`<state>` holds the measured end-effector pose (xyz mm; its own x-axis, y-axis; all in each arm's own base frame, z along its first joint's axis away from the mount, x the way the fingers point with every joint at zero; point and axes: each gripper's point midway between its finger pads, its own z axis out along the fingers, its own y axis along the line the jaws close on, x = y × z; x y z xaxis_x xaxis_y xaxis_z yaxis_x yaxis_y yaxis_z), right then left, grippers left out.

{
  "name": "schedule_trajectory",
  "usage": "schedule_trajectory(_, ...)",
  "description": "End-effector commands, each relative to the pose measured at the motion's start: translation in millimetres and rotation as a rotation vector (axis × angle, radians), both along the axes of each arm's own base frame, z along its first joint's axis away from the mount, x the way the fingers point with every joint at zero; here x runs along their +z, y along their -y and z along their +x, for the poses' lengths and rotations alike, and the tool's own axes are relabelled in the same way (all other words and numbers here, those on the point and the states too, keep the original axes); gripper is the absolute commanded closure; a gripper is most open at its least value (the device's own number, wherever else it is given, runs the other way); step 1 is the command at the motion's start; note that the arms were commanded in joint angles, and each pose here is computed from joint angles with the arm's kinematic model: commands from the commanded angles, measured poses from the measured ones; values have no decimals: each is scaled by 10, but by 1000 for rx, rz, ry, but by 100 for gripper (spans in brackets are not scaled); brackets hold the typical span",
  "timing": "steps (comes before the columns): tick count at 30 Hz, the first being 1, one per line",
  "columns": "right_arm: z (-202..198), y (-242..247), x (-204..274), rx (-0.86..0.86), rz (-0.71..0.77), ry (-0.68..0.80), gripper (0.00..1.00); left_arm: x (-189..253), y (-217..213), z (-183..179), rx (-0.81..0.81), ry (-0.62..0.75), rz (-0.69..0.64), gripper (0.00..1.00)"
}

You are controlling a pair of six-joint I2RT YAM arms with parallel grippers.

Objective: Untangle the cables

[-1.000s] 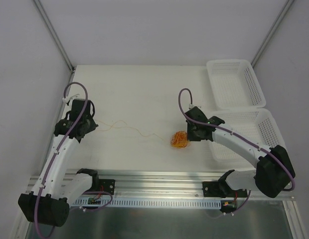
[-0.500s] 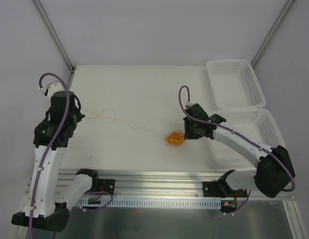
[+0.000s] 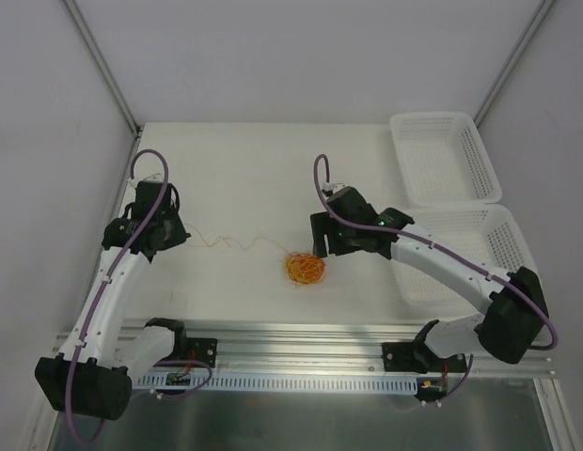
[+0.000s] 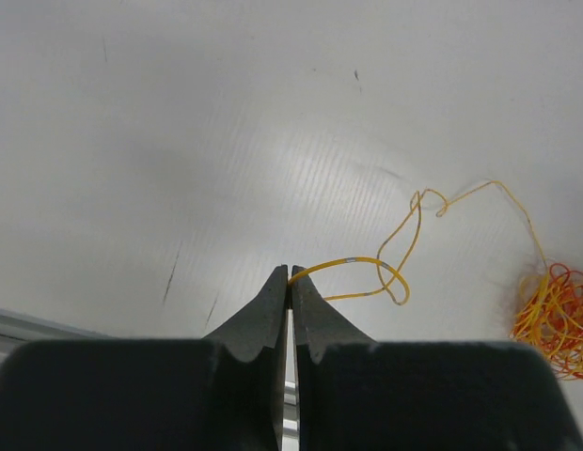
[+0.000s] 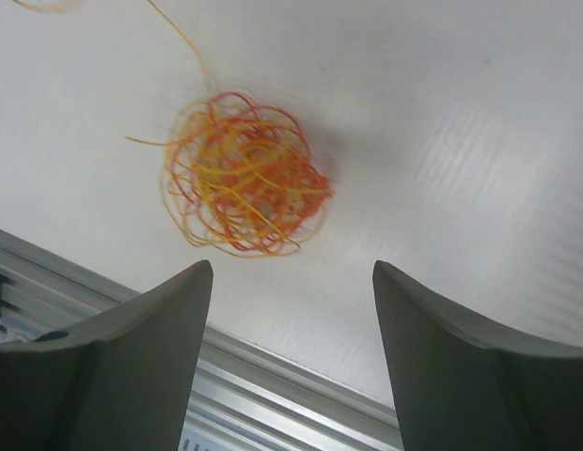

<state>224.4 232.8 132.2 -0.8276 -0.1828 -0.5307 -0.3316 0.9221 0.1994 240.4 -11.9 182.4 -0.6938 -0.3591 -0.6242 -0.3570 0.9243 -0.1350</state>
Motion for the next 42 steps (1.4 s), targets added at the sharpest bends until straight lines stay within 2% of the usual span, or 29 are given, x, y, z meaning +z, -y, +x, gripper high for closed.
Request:
schedule_trajectory(1, 75, -366, -58, 53, 9, -8, 25, -37, 139, 78, -32, 49, -79, 100)
schedule_trajectory(3, 48, -540, -138, 65, 7, -43, 20, -107, 149, 91, -34, 50, -82, 100)
schedule_trajectory(8, -35, -650, -637, 42, -46, -144, 19, -406, 106, 76, -26, -26, -52, 97)
schedule_trajectory(12, -41, -602, -826, 64, -100, -160, 22, -614, 21, -28, -11, -84, -8, 79)
schedule_trajectory(14, -48, -523, -858, 90, -145, -158, 25, -651, 43, -75, -26, -91, -17, 60)
schedule_trajectory(15, -62, -490, -853, 100, -156, -156, 27, -644, 162, -93, -74, -90, -69, 53)
schedule_trajectory(16, -74, -483, -851, 115, -156, -151, 28, -625, 221, -96, -110, -82, -89, 37)
schedule_trajectory(18, -78, -461, -855, 149, -154, -134, 34, -574, 413, -102, -199, -55, -166, 25)
schedule_trajectory(20, -78, -436, -880, 172, -161, -134, 39, -509, 521, -56, -285, -25, -188, 15)
schedule_trajectory(21, -88, -433, -877, 185, -162, -135, 40, -493, 588, -53, -330, -21, -203, 13)
schedule_trajectory(22, -90, -435, -861, 200, -160, -129, 42, -479, 713, -44, -418, -16, -216, 12)
schedule_trajectory(24, -93, -445, -841, 241, -160, -123, 43, -448, 847, -13, -499, -7, -196, 12)
schedule_trajectory(28, -120, -485, -805, 277, -114, -127, 48, -513, 1240, 165, -719, 18, -71, 12)
schedule_trajectory(29, -129, -484, -808, 277, -104, -134, 49, -488, 1362, 265, -745, 57, -84, 13)
schedule_trajectory(31, -118, -506, -807, 278, -79, -136, 53, -623, 1471, 362, -775, 38, -106, 13)
schedule_trajectory(36, -120, -540, -776, 291, -31, -135, 56, -731, 1731, 634, -902, 100, -116, 14)
schedule_trajectory(42, -103, -587, -769, 287, 26, -143, 57, -899, 2026, 644, -1103, 89, -184, 19)
